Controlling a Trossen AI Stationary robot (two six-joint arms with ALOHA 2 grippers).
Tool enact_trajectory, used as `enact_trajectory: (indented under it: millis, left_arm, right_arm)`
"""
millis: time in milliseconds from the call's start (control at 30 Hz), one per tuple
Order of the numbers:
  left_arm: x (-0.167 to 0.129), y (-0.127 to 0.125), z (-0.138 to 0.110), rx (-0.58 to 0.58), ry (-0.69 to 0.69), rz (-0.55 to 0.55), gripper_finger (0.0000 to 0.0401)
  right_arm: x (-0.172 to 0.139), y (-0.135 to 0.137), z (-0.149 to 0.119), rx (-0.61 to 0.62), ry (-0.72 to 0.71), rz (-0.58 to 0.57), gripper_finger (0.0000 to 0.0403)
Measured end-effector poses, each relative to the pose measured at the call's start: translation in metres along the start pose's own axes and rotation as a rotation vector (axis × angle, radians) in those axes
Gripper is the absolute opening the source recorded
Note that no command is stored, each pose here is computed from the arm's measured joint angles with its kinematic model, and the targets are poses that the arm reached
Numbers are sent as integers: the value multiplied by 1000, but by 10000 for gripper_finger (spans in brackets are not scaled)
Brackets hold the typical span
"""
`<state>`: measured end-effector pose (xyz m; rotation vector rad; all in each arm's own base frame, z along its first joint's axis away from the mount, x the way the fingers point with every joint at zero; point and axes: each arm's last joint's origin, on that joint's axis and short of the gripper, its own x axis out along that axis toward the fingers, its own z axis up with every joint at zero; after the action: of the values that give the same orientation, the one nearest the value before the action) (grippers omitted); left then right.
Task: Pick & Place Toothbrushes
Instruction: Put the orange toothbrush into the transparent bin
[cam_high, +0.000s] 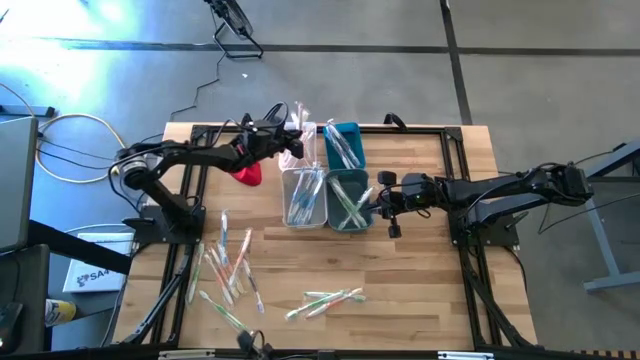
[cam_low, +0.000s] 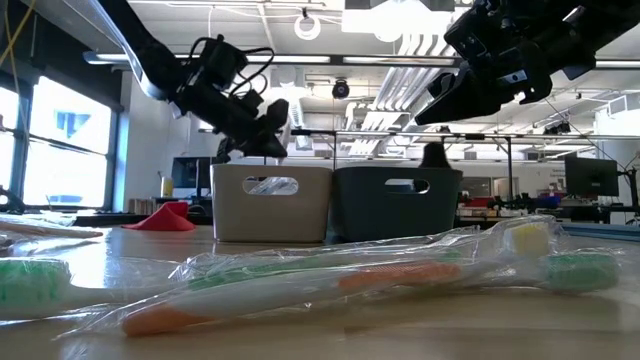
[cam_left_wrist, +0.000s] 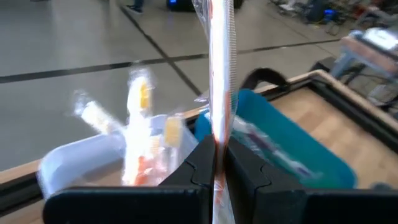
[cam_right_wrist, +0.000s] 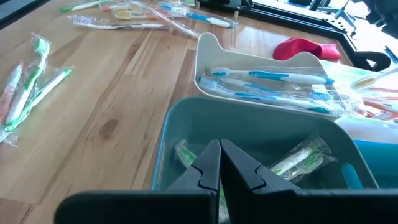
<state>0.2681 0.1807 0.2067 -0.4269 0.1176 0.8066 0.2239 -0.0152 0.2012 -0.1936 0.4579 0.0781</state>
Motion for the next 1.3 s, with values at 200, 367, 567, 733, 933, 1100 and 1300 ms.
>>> enact_trajectory:
  millis: [200,367,567,733,933,1100,1300]
  left_arm:
    - [1,3,-1,-2,-30,99,17]
    - [0,9,-6,-4,0,207,17]
    - [-2,15,-16,24,84,299,17]
    - [-2,15,-17,21,88,309,17]
    - [-2,15,-18,15,93,315,17]
    - [-2,15,-18,12,99,302,25]
    - [-2,14,-19,11,123,270,93]
  right_arm:
    - [0,0,0,0,0,0,2]
    - [0,0,0,0,0,0,2]
    - [0,0,0,0,0,0,2]
    - [0,0,0,0,0,0,2]
    - [0,0,0,0,0,0,2]
    - [0,0,0,0,0,0,2]
    - [0,0,0,0,0,0,2]
